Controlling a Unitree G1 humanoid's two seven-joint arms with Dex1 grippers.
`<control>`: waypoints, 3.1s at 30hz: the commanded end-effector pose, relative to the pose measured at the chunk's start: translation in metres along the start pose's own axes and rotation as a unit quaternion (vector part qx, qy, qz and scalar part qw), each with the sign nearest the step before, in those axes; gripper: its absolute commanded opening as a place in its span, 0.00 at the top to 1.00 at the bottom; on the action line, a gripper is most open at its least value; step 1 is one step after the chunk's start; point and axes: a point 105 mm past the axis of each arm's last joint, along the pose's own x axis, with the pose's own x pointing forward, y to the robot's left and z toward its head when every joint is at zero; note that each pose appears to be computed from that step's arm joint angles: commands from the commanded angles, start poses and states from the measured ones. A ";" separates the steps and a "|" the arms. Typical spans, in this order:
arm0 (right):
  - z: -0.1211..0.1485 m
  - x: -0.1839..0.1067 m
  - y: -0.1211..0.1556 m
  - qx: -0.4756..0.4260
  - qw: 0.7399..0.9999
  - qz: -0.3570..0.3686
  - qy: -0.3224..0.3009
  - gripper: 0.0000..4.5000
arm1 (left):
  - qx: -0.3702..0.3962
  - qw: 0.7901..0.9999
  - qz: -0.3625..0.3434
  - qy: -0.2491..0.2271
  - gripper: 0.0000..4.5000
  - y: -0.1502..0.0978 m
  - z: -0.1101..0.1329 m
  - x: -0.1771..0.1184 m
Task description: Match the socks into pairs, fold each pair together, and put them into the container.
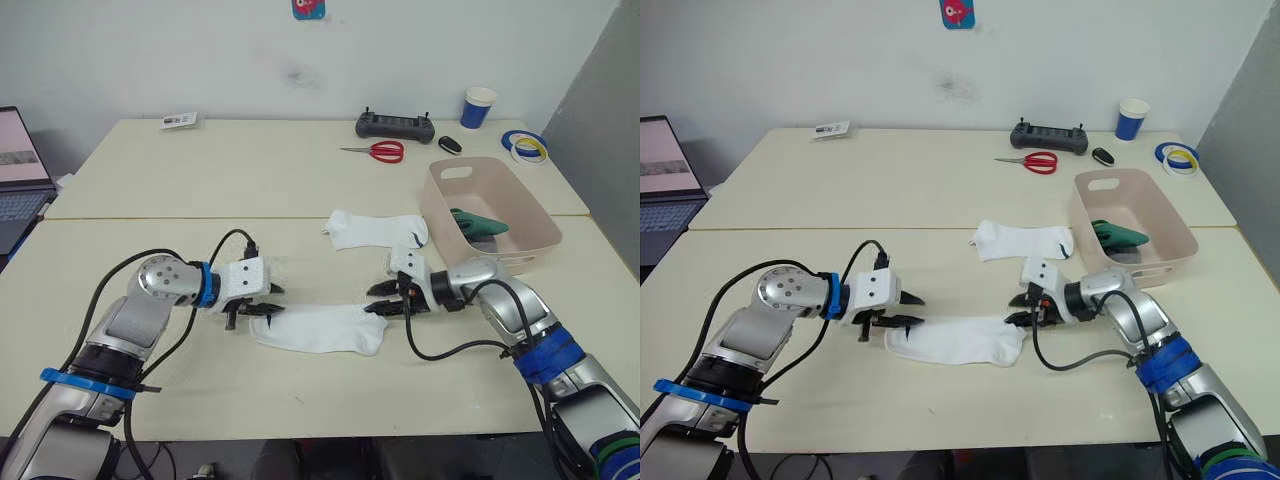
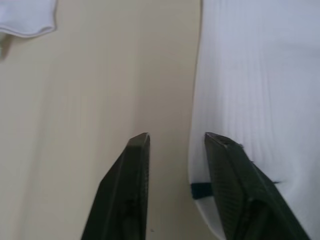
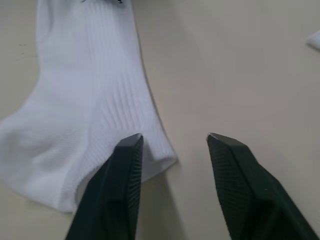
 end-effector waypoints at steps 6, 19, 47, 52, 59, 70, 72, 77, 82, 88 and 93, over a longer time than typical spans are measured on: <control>0.021 -0.044 0.006 -0.140 0.989 -0.008 -0.050 0.38 | 0.021 0.998 0.014 -0.056 0.16 -0.030 0.011 -0.051; -0.021 -0.031 0.039 -0.036 0.997 0.064 -0.031 0.38 | 0.061 0.998 -0.009 -0.031 0.25 -0.067 -0.006 -0.022; -0.014 -0.008 0.075 0.141 0.984 0.101 -0.038 0.99 | 0.061 0.998 -0.009 -0.010 1.00 -0.078 -0.027 -0.059; -0.021 -0.007 0.070 0.145 0.985 0.093 -0.026 0.95 | 0.048 0.998 -0.014 -0.031 1.00 -0.091 -0.021 -0.051; -0.017 -0.030 0.056 0.105 0.991 0.080 -0.022 0.46 | -0.014 0.999 -0.006 -0.046 0.80 -0.090 -0.018 -0.059; 0.035 -0.011 0.055 -0.036 0.989 0.081 -0.122 0.66 | -0.193 0.971 0.027 -0.140 0.60 -0.063 0.023 -0.049; 0.037 0.001 0.060 -0.049 0.987 0.084 -0.126 0.82 | -0.188 0.973 0.020 -0.130 0.71 -0.071 0.019 -0.039; 0.018 0.029 0.080 -0.048 0.985 0.129 -0.103 1.00 | -0.185 0.979 0.029 -0.082 0.99 -0.089 -0.005 -0.026; -0.003 0.038 0.081 -0.076 0.987 0.133 -0.057 1.00 | -0.189 0.980 0.036 -0.049 0.99 -0.099 -0.024 -0.023; -0.023 0.032 0.070 -0.092 0.989 0.115 -0.021 1.00 | -0.202 0.978 0.035 -0.020 0.99 -0.108 -0.042 -0.028; -0.008 0.020 0.067 -0.073 0.990 0.105 -0.063 1.00 | -0.221 0.971 0.043 -0.078 0.99 -0.098 -0.021 -0.031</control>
